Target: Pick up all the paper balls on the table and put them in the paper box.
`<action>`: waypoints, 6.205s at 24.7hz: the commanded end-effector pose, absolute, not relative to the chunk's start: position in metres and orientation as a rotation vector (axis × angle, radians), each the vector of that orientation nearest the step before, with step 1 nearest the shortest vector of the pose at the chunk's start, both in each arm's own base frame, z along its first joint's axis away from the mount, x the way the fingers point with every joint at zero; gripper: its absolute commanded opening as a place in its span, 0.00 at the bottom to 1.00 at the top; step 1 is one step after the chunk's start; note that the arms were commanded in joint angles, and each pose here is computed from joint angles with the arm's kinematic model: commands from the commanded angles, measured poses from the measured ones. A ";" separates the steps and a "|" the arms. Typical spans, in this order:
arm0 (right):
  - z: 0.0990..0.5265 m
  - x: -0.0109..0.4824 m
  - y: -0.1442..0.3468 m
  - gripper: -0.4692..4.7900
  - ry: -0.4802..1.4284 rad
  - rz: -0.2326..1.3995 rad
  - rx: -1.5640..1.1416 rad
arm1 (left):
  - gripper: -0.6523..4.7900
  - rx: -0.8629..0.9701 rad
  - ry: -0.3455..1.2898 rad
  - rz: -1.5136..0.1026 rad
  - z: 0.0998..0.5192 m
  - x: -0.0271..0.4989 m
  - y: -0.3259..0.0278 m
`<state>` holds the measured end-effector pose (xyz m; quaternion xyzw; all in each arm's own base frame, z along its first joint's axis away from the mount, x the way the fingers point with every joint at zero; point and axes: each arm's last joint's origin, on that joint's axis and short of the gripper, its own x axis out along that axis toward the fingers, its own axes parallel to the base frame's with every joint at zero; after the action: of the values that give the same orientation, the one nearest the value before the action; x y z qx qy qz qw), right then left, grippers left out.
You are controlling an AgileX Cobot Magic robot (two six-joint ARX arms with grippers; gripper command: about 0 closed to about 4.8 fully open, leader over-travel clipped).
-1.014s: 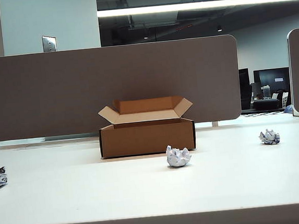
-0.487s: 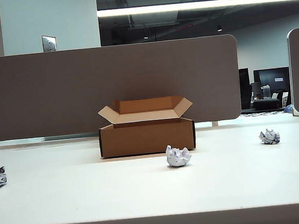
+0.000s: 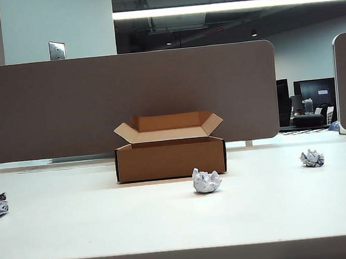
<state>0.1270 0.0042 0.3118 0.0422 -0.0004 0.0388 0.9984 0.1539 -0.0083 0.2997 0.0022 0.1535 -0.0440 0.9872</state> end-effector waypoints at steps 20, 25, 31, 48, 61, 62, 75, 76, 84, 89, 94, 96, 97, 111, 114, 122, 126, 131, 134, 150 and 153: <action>0.322 0.270 0.037 0.46 0.582 0.151 -0.036 | 0.48 0.050 1.029 -0.228 0.208 0.260 -0.025; 0.317 0.274 0.037 0.46 0.598 0.127 -0.044 | 0.48 0.124 1.038 -0.205 0.204 0.261 -0.033; 0.303 0.283 0.037 0.48 0.655 0.105 -0.057 | 0.52 0.158 1.099 -0.165 0.189 0.267 -0.034; 0.253 0.321 0.038 0.54 0.788 -0.021 -0.137 | 0.30 0.119 1.125 -0.213 0.171 0.280 -0.037; 0.195 0.388 0.036 0.64 0.868 -0.047 -0.123 | 0.11 0.033 0.869 -0.239 0.245 0.320 -0.050; 0.192 0.392 0.036 0.64 0.899 -0.054 -0.109 | 0.11 0.030 0.813 -0.274 0.259 0.325 -0.058; 0.183 0.394 0.035 0.63 0.943 -0.044 -0.055 | 0.18 0.022 0.656 -0.573 0.286 0.392 -0.136; 0.182 0.394 0.035 0.63 0.945 -0.038 -0.049 | 0.18 0.022 0.656 -0.574 0.285 0.396 -0.137; 0.171 0.395 0.035 0.63 0.995 -0.017 -0.032 | 0.45 0.012 0.673 -0.631 0.276 0.407 -0.148; 0.168 0.395 0.036 0.62 1.003 -0.012 -0.030 | 0.47 0.008 0.685 -0.638 0.276 0.406 -0.149; 0.168 0.397 0.036 0.38 0.988 -0.012 -0.029 | 0.47 0.004 0.691 -0.643 0.276 0.405 -0.149; 0.168 0.397 0.036 0.27 0.988 -0.012 -0.029 | 0.47 0.004 0.690 -0.643 0.276 0.405 -0.149; 0.168 0.397 0.036 0.21 0.987 -0.012 -0.029 | 0.47 0.004 0.689 -0.643 0.276 0.405 -0.149; 0.276 0.427 0.067 0.13 0.704 0.363 0.260 | 0.46 0.004 0.645 -0.645 0.288 0.402 -0.148; 0.303 0.428 0.097 0.13 0.613 0.450 0.233 | 0.46 0.005 0.654 -0.643 0.289 0.400 -0.147; 0.278 0.432 0.139 0.23 0.661 0.536 0.094 | 0.30 0.056 0.602 -0.558 0.326 0.377 -0.136; 0.254 0.435 0.146 0.33 0.750 0.571 0.098 | 0.30 0.056 0.581 -0.556 0.346 0.361 -0.130; 0.241 0.435 0.147 0.46 0.821 0.594 0.092 | 0.30 0.061 0.593 -0.542 0.356 0.350 -0.126; 0.251 0.429 0.146 0.62 0.796 0.633 0.017 | 0.30 0.042 0.649 -0.536 0.355 0.344 -0.124; 0.277 0.339 0.181 0.61 1.201 0.754 -0.250 | 0.18 0.072 0.806 -0.529 0.390 0.249 -0.092; 0.281 0.326 0.185 0.61 1.248 0.749 -0.289 | 0.16 0.081 0.771 -0.503 0.394 0.223 -0.082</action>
<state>0.3338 0.1860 0.2724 -0.1219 0.5643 0.3435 0.7407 0.2334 -0.0858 0.3900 0.0348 0.3848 -0.2500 0.8878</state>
